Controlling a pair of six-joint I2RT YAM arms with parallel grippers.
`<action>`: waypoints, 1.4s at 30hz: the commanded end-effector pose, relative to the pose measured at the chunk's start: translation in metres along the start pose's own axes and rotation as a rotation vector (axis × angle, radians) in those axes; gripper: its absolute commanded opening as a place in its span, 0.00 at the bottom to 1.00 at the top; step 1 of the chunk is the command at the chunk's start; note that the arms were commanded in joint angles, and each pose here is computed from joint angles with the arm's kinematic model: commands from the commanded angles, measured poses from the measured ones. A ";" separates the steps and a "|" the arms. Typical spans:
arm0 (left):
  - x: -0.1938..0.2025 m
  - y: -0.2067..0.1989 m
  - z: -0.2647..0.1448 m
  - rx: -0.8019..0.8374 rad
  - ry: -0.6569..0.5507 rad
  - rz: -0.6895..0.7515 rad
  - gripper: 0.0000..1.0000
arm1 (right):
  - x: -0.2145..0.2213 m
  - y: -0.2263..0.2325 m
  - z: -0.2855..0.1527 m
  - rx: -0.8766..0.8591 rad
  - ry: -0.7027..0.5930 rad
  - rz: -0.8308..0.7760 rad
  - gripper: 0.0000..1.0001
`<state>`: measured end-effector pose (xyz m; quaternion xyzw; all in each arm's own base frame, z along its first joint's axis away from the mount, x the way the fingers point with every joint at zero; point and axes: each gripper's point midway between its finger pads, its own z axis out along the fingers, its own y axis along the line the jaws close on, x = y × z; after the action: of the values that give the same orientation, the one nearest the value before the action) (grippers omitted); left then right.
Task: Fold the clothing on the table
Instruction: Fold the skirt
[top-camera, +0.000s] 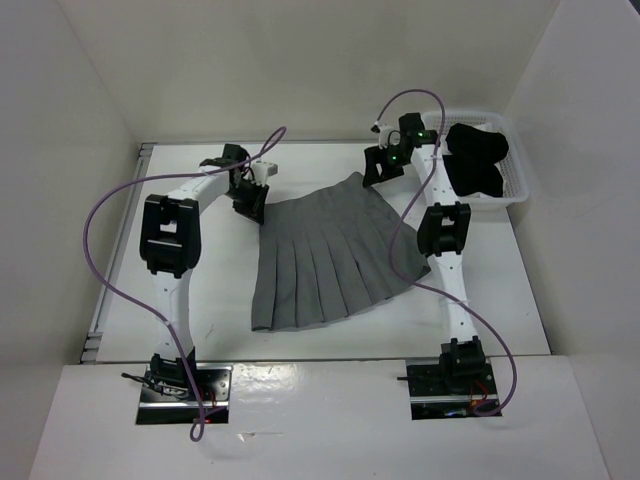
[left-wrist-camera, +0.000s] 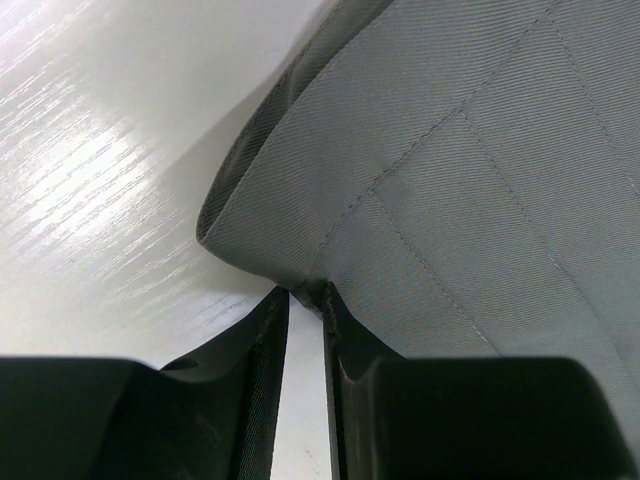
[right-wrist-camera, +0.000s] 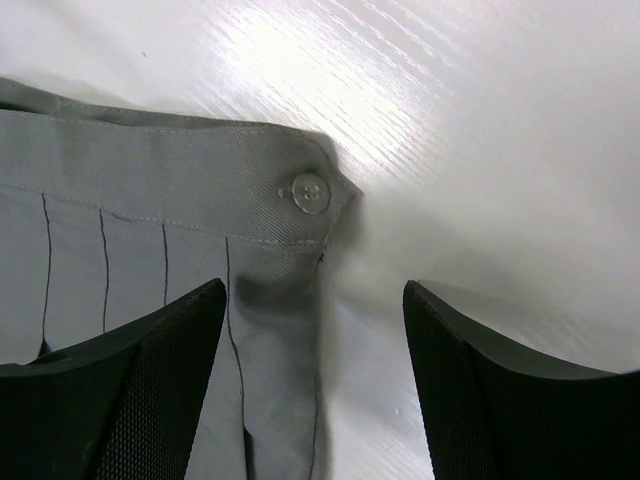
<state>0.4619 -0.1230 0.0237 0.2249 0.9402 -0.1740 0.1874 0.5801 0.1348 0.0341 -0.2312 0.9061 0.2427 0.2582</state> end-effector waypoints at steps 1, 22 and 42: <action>-0.003 -0.009 -0.013 -0.007 -0.006 0.036 0.27 | 0.009 0.008 0.020 -0.039 0.020 -0.005 0.76; -0.015 -0.015 -0.001 0.068 -0.011 0.030 0.24 | 0.006 0.041 0.040 -0.107 0.021 -0.060 0.41; -0.082 0.056 -0.022 -0.042 -0.137 -0.027 0.17 | -0.055 -0.003 -0.053 0.302 -0.098 -0.001 0.00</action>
<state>0.5406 -0.1162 0.0589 0.2173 0.9277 -0.1716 0.2502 0.5816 0.1484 0.0323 -0.2167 0.9244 0.1828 0.2552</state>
